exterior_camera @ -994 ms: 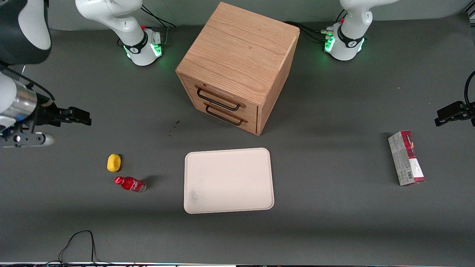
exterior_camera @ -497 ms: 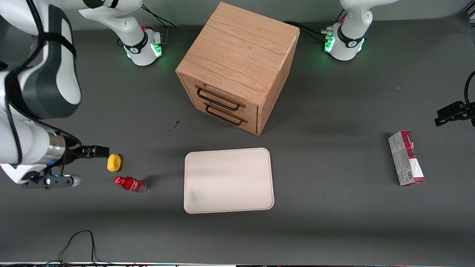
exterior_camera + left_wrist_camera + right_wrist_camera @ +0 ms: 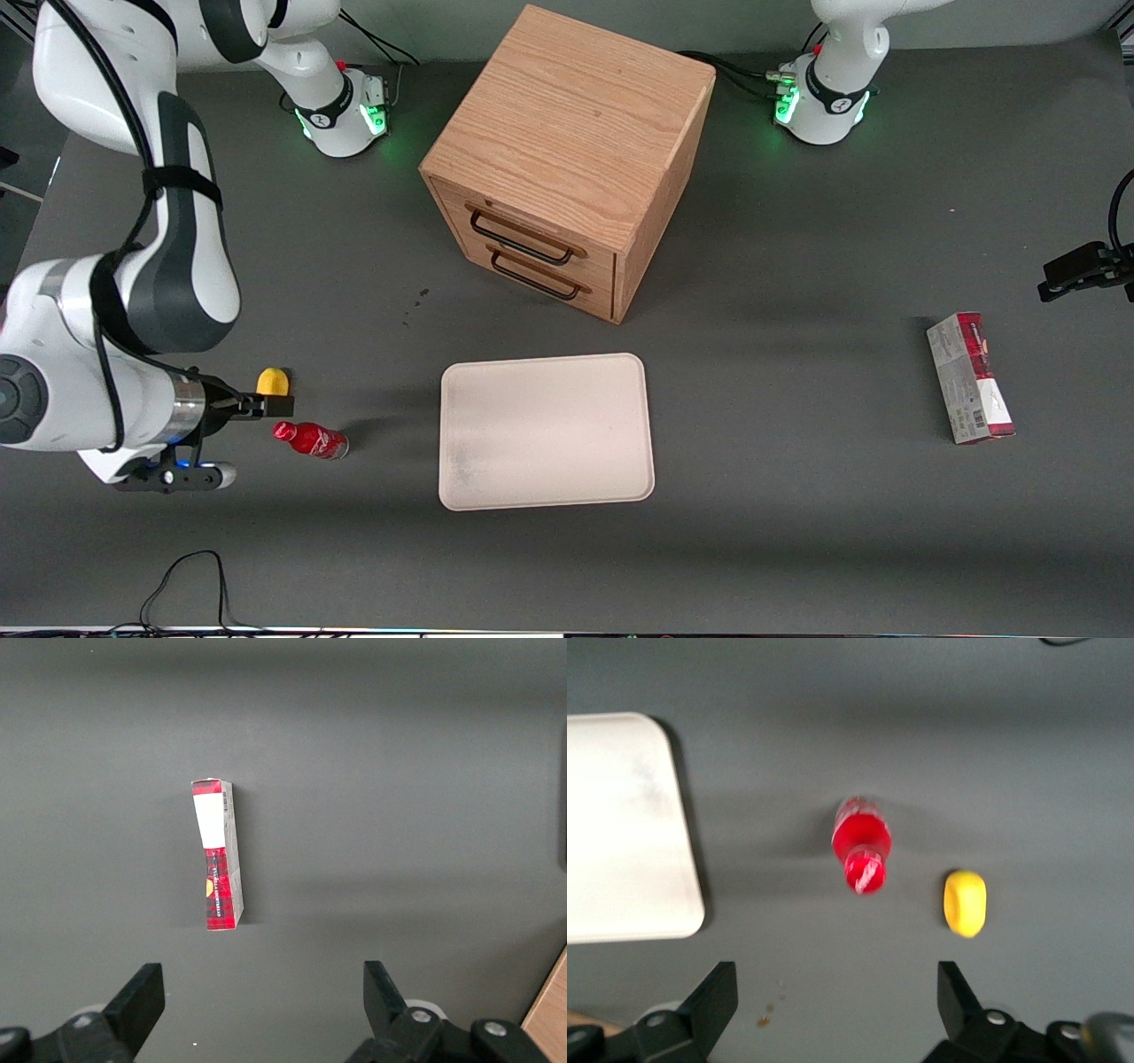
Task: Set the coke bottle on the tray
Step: 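Move the open right gripper down over the red Coca-Cola bottle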
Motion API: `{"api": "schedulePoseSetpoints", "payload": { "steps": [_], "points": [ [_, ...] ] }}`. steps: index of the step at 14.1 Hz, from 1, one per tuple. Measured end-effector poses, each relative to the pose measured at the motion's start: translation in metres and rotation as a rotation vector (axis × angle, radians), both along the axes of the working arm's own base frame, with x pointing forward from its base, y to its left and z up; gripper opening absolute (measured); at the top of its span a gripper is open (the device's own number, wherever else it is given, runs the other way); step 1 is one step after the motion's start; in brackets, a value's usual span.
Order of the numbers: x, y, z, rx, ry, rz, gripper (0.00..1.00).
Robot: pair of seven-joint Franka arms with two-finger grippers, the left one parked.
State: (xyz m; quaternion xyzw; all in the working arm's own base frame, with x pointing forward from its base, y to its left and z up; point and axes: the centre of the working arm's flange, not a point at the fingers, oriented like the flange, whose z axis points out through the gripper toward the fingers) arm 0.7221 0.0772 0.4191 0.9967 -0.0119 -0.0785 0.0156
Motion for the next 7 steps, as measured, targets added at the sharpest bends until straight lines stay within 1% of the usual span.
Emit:
{"api": "schedulePoseSetpoints", "payload": {
  "steps": [3,5,7],
  "points": [
    [0.016,-0.012,-0.041,-0.009,-0.025,-0.018,1.0],
    [0.021,-0.018,-0.066,-0.014,-0.02,-0.025,1.0],
    [0.022,-0.018,-0.075,-0.011,-0.015,-0.028,1.0]
  ]
}}
